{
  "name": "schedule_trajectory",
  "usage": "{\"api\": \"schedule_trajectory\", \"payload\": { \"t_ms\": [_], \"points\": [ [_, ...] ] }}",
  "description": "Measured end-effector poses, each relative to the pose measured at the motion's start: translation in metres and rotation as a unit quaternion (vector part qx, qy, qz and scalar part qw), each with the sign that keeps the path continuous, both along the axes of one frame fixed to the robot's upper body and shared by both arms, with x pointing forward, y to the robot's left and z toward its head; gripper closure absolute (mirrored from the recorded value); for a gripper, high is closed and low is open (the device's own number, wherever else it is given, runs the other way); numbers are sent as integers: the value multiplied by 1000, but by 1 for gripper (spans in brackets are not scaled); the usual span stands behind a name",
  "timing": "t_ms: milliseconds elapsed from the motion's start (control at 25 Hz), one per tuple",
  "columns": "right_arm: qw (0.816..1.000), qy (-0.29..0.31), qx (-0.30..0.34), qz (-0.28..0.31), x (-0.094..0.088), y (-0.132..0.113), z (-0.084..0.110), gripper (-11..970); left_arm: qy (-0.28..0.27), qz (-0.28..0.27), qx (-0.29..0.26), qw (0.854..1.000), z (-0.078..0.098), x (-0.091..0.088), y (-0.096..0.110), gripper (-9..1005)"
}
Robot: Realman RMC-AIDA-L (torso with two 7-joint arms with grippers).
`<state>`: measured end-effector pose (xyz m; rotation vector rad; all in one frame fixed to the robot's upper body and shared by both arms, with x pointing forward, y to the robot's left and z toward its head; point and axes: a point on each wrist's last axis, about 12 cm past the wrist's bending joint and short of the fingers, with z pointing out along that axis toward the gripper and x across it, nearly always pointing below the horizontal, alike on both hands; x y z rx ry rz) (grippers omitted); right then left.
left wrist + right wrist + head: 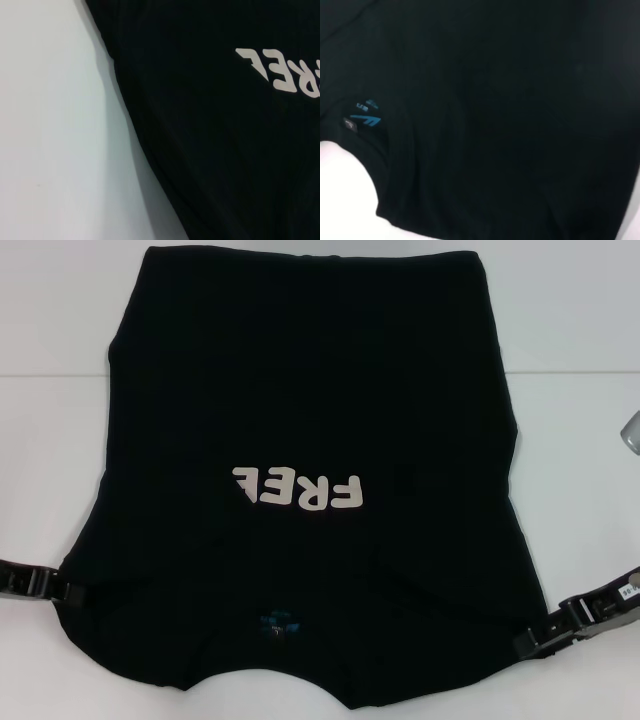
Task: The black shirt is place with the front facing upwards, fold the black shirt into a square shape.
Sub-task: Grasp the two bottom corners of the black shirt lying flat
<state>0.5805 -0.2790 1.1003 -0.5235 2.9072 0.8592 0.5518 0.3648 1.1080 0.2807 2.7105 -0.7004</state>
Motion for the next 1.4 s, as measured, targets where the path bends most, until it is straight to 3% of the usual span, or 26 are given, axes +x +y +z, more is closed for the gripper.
{"api": "schedule_trajectory", "payload": {
  "t_ms": [1400],
  "points": [
    [999,-10,34,33,8,33,5,362,-4,-4,1,1000,2,3,-2,963]
  ]
}}
